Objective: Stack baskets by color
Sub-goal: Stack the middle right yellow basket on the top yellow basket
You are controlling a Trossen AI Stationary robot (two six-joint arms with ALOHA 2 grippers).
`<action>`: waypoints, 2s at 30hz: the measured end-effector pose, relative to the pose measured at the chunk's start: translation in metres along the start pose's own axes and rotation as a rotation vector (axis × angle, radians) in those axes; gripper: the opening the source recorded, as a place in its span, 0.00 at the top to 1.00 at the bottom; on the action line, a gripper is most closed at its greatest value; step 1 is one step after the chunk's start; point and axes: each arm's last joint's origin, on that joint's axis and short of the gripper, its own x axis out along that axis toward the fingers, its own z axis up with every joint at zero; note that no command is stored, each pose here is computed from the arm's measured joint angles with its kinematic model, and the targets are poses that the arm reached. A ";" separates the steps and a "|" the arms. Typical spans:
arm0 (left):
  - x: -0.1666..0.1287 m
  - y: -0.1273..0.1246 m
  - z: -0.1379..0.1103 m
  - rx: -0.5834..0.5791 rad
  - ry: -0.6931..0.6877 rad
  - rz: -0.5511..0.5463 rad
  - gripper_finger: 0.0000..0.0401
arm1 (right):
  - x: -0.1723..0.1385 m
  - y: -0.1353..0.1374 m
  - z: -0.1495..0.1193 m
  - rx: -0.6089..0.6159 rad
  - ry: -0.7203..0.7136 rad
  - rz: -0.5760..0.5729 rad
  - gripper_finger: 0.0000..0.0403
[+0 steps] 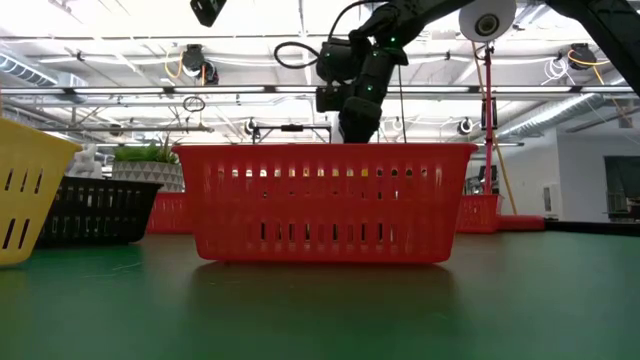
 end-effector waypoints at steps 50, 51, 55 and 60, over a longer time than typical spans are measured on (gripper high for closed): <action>0.000 0.000 0.000 0.001 -0.001 0.000 0.91 | -0.007 -0.023 -0.010 0.061 -0.102 0.208 0.96; 0.000 0.000 0.000 0.001 -0.001 0.000 0.91 | -0.007 -0.024 -0.010 0.062 -0.101 0.207 0.95; 0.000 0.000 0.000 0.001 -0.001 0.000 0.91 | -0.007 -0.023 -0.011 0.063 -0.097 0.206 0.90; 0.000 0.000 0.000 0.001 -0.001 0.000 0.91 | 0.003 -0.022 -0.015 0.064 -0.097 0.207 0.83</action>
